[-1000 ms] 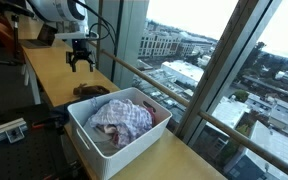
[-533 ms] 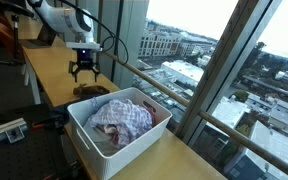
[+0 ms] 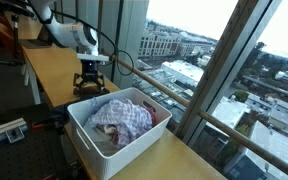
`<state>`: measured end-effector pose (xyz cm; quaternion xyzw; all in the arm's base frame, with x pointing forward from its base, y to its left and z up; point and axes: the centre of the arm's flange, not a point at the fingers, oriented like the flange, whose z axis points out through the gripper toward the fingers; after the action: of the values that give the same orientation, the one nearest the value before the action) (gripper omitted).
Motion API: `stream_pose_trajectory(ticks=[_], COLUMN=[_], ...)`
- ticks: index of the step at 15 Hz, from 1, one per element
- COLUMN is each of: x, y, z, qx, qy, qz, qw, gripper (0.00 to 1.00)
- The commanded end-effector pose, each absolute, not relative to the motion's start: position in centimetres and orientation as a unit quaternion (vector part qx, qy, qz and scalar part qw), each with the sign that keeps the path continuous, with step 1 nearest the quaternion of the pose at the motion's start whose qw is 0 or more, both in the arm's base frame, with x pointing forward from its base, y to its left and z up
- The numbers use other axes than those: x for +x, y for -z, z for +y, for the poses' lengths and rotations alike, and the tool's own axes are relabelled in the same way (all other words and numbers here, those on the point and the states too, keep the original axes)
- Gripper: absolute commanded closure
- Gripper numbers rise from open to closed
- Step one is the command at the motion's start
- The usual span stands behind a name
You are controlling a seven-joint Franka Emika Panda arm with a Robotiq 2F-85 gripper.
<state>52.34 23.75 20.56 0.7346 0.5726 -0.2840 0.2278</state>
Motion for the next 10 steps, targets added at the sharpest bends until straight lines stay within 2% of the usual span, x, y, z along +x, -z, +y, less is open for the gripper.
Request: stream_pose_trajectory(ticks=[1,10], x=[53.1,53.1], y=[-17.8,-15.0], z=[23.3,21.8], qx=[0.705,0.683], qy=[0.312,0.346], qz=[0.593,0.603], qw=[0.231,0.224], gripper=[0.00,0.00])
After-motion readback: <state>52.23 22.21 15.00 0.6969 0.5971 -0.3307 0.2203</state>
